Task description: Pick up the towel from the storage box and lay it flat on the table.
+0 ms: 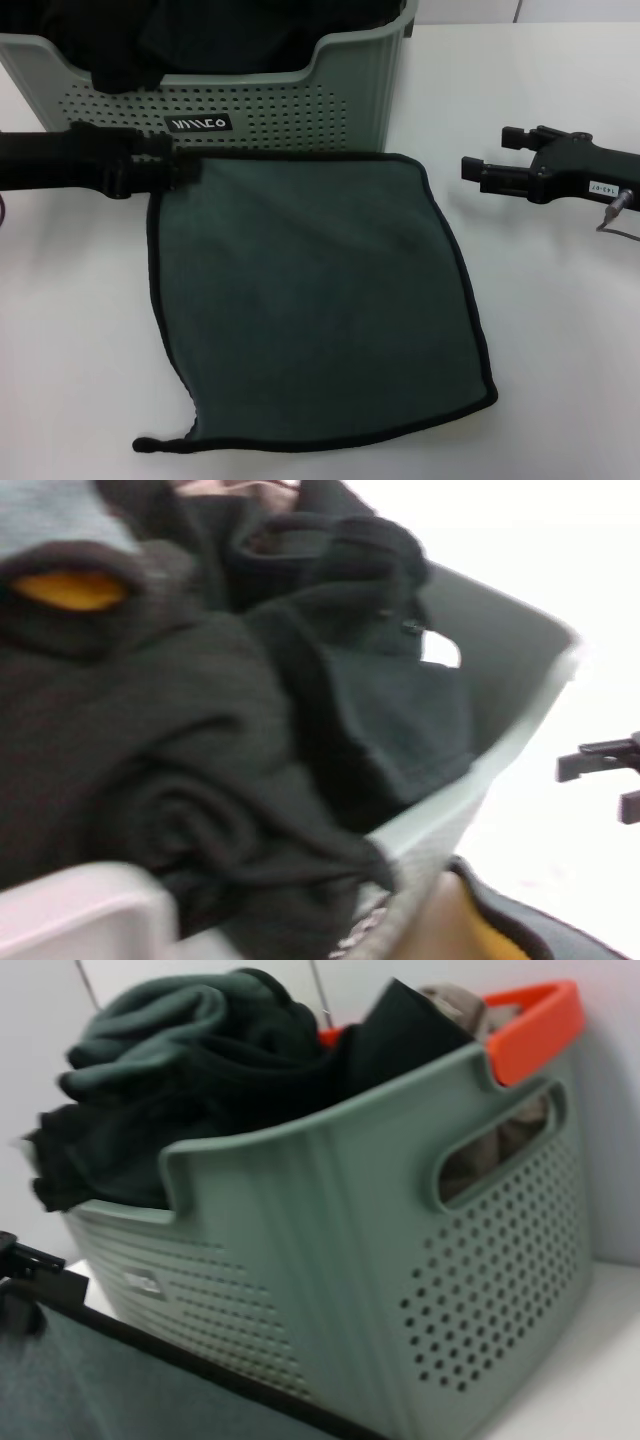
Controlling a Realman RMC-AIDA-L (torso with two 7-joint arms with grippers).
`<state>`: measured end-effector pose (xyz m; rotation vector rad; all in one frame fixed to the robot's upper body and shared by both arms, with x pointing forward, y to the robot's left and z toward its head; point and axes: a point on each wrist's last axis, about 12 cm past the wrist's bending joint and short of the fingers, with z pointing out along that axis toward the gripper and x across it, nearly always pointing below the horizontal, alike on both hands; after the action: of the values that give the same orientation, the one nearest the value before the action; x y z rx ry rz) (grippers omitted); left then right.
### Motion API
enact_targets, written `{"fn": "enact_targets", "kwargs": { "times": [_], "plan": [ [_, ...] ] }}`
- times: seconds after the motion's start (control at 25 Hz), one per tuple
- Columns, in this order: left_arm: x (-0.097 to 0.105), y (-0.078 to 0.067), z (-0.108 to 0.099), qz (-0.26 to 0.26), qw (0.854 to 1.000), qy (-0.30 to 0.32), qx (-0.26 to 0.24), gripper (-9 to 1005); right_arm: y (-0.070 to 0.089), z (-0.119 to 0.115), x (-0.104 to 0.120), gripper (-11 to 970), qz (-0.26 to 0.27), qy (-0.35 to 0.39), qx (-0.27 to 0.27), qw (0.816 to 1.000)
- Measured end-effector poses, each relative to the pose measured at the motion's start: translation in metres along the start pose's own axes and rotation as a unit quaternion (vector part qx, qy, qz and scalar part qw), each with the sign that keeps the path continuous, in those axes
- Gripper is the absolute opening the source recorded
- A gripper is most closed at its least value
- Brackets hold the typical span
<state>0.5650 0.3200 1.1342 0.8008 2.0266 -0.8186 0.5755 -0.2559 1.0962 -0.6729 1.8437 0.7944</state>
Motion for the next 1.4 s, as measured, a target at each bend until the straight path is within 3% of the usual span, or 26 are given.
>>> {"fn": "enact_targets", "kwargs": {
  "times": [0.44, 0.64, 0.8, 0.96, 1.08, 1.2, 1.4],
  "plan": [
    [0.013, -0.012, 0.033, -0.030, 0.998, 0.010, 0.050, 574, 0.029, -0.008, -0.004, 881, -0.016, -0.039, -0.106, 0.994],
    [0.011, -0.012, 0.028, -0.030, 0.998, 0.002, 0.053, 574, 0.033, -0.015, -0.003, 879, -0.012, -0.054, -0.118, 0.991],
    [0.010, -0.024, 0.015, 0.001, 0.995, -0.028, 0.098, 574, 0.041, -0.022, 0.000, 877, -0.029, -0.058, -0.158, 0.985],
    [0.013, -0.054, -0.003, 0.055, 0.971, -0.094, 0.210, 574, 0.057, -0.031, -0.001, 877, -0.064, -0.055, -0.238, 0.968],
    [0.016, -0.071, -0.012, 0.075, 0.951, -0.139, 0.266, 574, 0.069, -0.038, -0.003, 877, -0.072, -0.058, -0.285, 0.954],
    [0.024, -0.081, -0.016, 0.105, 0.939, -0.171, 0.278, 574, 0.077, -0.039, -0.005, 877, -0.072, -0.065, -0.312, 0.945],
    [0.026, -0.082, -0.021, 0.127, 0.934, -0.193, 0.274, 574, 0.085, -0.031, -0.008, 877, -0.072, -0.060, -0.333, 0.938]
  ]
}}
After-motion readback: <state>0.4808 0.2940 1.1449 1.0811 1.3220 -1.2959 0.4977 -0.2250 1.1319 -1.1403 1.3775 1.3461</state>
